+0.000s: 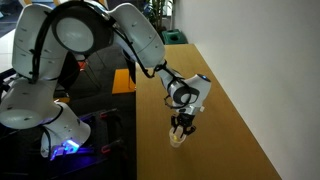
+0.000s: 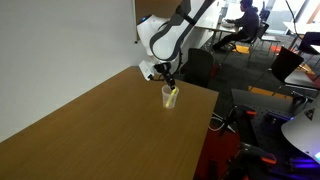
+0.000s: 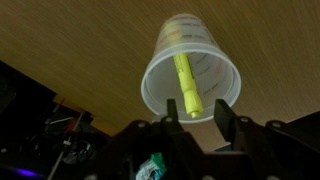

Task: Take the yellow marker out of the clear cup

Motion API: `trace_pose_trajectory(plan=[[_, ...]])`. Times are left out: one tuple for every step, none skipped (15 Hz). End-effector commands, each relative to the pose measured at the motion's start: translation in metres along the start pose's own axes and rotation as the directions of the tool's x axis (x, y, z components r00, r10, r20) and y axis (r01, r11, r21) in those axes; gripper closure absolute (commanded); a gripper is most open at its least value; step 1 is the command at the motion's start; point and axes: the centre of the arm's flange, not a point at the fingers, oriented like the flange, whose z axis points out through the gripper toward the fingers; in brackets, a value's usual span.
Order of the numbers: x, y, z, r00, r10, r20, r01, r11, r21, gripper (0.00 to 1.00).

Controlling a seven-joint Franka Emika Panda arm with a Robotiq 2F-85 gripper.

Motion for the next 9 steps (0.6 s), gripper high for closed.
trace_pose_trajectory(plan=[[-0.008, -0.006, 0.004, 1.000, -0.001, -0.012, 0.001, 0.999, -0.035, 0.54], [-0.009, -0.005, 0.007, 1.000, 0.000, -0.014, -0.001, 0.999, -0.038, 0.55], [-0.009, -0.005, 0.009, 1.000, 0.000, -0.016, -0.001, 0.999, -0.042, 0.54], [-0.010, -0.004, 0.012, 1.000, 0.000, -0.019, -0.001, 0.999, -0.044, 0.55], [-0.010, -0.004, 0.014, 1.000, 0.000, -0.021, -0.001, 0.999, -0.046, 0.55], [-0.011, -0.003, 0.016, 1.000, 0.000, -0.023, -0.001, 0.999, -0.048, 0.55], [-0.011, -0.003, 0.018, 1.000, 0.000, -0.026, -0.002, 0.999, -0.050, 0.55], [-0.011, -0.004, 0.020, 1.000, 0.001, -0.027, -0.003, 0.999, -0.052, 0.55], [-0.011, -0.004, 0.021, 1.000, 0.003, -0.029, -0.004, 0.999, -0.053, 0.56]])
